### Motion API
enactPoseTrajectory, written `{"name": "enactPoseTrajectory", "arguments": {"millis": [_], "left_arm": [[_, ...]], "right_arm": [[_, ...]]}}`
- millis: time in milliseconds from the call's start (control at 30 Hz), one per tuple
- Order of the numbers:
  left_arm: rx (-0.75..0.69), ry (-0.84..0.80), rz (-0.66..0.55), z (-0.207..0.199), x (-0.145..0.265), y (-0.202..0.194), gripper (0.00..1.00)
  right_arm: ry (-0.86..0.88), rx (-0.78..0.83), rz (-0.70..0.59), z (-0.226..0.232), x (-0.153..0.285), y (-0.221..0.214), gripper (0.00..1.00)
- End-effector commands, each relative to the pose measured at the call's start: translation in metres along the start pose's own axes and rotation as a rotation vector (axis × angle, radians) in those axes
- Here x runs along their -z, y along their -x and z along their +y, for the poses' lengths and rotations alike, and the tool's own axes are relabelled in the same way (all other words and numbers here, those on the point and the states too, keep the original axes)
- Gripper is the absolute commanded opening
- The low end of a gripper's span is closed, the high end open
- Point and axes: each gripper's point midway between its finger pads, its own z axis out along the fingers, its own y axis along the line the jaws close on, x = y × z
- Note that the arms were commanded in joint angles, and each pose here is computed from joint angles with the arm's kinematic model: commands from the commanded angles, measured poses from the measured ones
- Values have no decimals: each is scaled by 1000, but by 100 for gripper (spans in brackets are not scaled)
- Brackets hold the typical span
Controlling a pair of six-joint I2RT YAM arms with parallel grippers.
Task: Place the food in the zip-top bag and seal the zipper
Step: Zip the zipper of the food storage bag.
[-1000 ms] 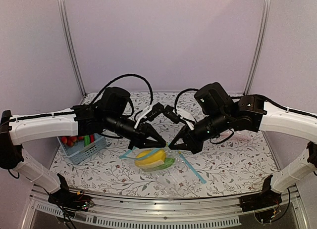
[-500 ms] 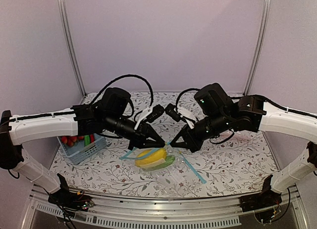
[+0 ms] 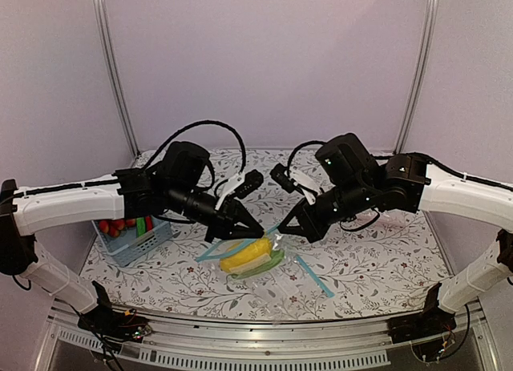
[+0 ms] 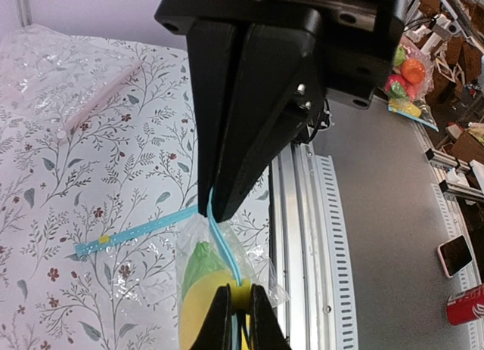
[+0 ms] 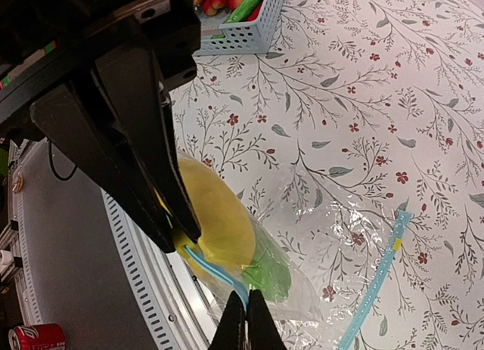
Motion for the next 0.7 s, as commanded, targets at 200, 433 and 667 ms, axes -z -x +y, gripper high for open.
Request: {"name": "enactPoseTrajectory", "arguments": {"millis": [200, 433, 667], "left_arm": [[34, -30, 56, -9, 10, -14, 0], [39, -22, 62, -7, 12, -16, 0], [43, -7, 68, -4, 15, -18, 0]], "right_arm": [[-150, -56, -57, -37, 11, 10, 0], [-211, -81, -63, -50, 13, 9, 0], [-250, -109, -73, -60, 17, 10, 0]]}}
